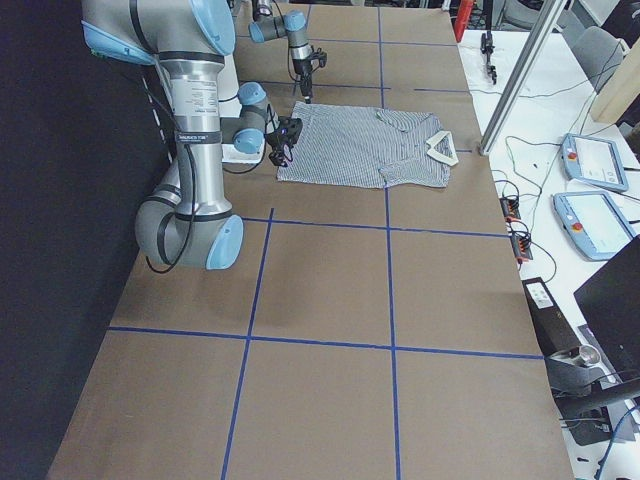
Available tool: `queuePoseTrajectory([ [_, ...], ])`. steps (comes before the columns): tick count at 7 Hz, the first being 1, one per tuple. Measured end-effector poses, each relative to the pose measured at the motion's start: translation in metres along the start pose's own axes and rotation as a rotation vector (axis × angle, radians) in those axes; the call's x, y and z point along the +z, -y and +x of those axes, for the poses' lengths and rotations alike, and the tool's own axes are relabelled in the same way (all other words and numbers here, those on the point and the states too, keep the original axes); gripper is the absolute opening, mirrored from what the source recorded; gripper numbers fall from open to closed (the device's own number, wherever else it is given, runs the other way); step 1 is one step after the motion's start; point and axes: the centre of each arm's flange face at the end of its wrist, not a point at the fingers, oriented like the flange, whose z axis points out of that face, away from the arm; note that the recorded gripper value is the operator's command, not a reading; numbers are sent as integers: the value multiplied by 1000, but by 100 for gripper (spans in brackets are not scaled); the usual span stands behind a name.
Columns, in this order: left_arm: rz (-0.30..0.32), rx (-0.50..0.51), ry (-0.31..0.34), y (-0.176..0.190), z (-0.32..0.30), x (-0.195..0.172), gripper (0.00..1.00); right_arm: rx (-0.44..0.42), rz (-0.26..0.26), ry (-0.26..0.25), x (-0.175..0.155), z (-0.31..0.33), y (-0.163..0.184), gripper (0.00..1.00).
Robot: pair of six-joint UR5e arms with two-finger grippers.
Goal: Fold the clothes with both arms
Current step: 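Lower both grippers to the shirt hem nearest the robot, then grasp the hem corners with both grippers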
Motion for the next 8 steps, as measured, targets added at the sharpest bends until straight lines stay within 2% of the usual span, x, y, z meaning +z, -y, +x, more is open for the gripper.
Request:
queuePoseTrajectory([
  [3,-24,-9,27,-27,-5,10,62,-4,9,-10,2,5,-1,87],
  [5,-31,-10,38,-31,-9,13,62,-5,15,-10,3,6,-1,87],
  [8,-36,-8,51,-35,-13,18,56,-6,17,-12,3,7,-1,87],
])
